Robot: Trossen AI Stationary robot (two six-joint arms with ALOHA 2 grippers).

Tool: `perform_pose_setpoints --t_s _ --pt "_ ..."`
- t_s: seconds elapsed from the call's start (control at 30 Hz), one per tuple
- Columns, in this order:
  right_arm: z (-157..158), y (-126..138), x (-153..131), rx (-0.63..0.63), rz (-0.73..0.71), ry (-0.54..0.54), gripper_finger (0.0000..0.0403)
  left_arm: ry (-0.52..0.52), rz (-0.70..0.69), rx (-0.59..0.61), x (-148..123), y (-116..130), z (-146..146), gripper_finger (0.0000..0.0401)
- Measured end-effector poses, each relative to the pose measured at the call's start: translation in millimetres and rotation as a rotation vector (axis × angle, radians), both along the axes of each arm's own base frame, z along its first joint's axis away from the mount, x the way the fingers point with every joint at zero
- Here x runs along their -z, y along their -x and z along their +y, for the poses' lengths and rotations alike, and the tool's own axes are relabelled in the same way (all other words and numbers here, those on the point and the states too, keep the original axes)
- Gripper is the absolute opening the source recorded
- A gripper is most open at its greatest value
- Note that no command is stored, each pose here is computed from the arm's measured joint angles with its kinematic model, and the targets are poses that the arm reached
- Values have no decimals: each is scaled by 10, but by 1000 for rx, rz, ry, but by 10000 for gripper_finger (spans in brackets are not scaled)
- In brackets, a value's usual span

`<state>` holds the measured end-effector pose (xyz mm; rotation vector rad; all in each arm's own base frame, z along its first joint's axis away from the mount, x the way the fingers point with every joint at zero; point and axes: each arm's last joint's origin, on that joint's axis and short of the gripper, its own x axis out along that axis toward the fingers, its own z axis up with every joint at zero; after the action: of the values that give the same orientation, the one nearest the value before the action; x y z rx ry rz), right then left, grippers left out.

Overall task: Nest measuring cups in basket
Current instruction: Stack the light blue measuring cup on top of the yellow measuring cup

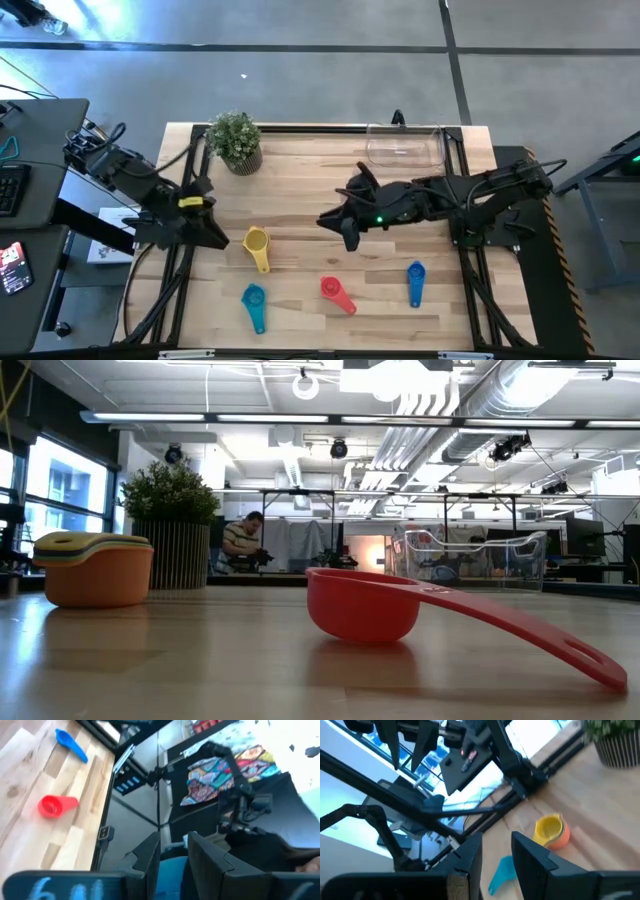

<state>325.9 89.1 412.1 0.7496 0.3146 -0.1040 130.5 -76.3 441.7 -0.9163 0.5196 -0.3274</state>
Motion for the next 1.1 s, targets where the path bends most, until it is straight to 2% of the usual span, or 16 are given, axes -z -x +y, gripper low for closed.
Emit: perform_pose_setpoints --t_s 0.17,0.27,0.5,0.63,0.83,0.97,1.1 --pt "-124 -61 -88 -46 -92 61 109 -10 -45 -31 -100 37 34 90" --pt "-188 -90 -143 -59 -150 77 128 -62 -54 -69 -100 41 60 90" --pt "-263 -132 -196 -57 -215 39 158 -201 49 -215 10 70 194 90" --pt "-230 -205 -212 -89 -283 21 158 -265 120 -284 84 104 275 90" --pt "-117 -343 -197 -107 -390 15 158 -327 217 -289 170 213 359 90" --pt "-14 -469 -169 -113 -484 -27 158 -366 261 -294 208 318 426 90" --pt "136 -676 -212 -135 -500 -24 158 -395 300 -296 240 395 470 90"
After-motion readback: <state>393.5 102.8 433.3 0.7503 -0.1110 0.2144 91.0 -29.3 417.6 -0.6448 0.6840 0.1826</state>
